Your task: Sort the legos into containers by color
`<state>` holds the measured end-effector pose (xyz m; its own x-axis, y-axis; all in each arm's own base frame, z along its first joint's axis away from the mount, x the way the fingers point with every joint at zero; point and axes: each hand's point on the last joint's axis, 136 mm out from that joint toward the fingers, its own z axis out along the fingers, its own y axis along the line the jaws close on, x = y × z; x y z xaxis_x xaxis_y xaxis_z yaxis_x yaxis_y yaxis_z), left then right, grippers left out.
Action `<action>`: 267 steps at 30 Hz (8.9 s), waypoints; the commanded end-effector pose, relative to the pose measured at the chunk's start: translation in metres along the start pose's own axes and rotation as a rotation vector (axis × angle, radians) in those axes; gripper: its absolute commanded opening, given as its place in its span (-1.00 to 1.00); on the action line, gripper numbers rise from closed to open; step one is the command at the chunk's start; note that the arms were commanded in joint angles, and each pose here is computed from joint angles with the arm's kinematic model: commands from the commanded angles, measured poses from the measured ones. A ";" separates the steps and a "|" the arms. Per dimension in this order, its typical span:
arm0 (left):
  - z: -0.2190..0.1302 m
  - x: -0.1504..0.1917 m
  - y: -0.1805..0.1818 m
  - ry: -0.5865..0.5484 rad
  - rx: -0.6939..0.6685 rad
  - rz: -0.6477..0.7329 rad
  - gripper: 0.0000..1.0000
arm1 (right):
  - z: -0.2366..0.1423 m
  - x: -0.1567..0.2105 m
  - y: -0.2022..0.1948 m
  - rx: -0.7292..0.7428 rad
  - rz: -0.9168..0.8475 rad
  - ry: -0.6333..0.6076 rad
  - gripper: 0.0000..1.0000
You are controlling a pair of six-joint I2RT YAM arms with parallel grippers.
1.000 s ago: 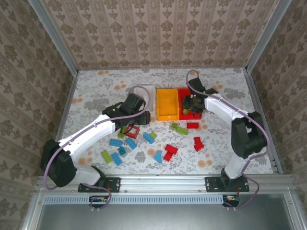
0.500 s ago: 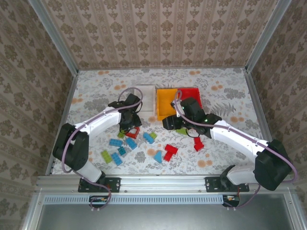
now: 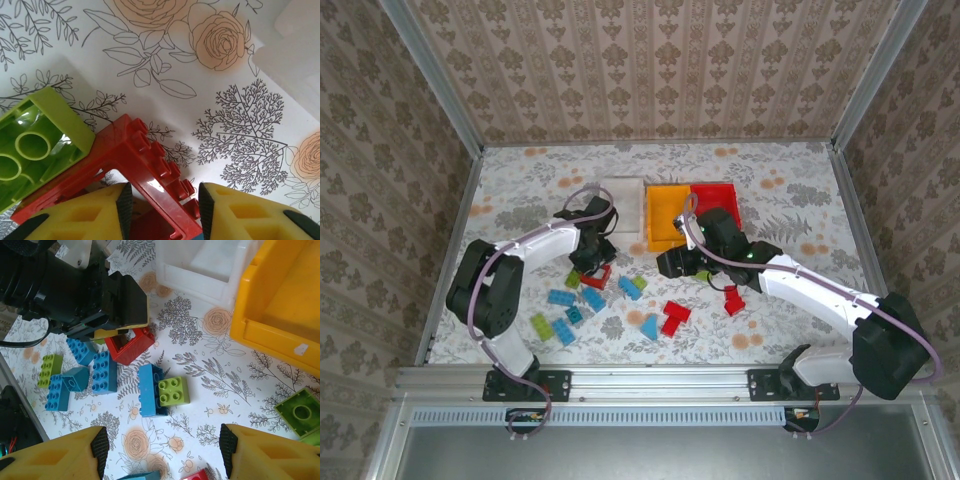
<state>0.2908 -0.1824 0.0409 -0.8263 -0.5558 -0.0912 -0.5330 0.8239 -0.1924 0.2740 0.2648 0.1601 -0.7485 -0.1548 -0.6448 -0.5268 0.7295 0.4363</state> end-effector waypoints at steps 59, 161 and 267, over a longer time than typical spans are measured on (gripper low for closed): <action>-0.013 -0.088 -0.183 -0.049 0.293 0.619 -0.25 | -0.048 -0.089 -0.033 0.163 0.241 -0.308 0.27; -0.183 0.013 -0.013 -0.460 0.450 0.575 0.27 | 0.122 -0.109 -0.026 0.327 0.153 0.031 -0.51; -0.098 0.032 -0.197 -0.276 0.277 0.763 -0.53 | -0.111 -0.048 -0.079 0.357 0.185 -0.446 0.83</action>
<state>0.3500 -0.3369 0.1785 -0.8504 -0.0416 -0.5245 0.1288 0.9501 -0.2843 0.3125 0.1599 0.2380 -0.5022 0.1839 -0.8450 -0.2748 0.8925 0.3576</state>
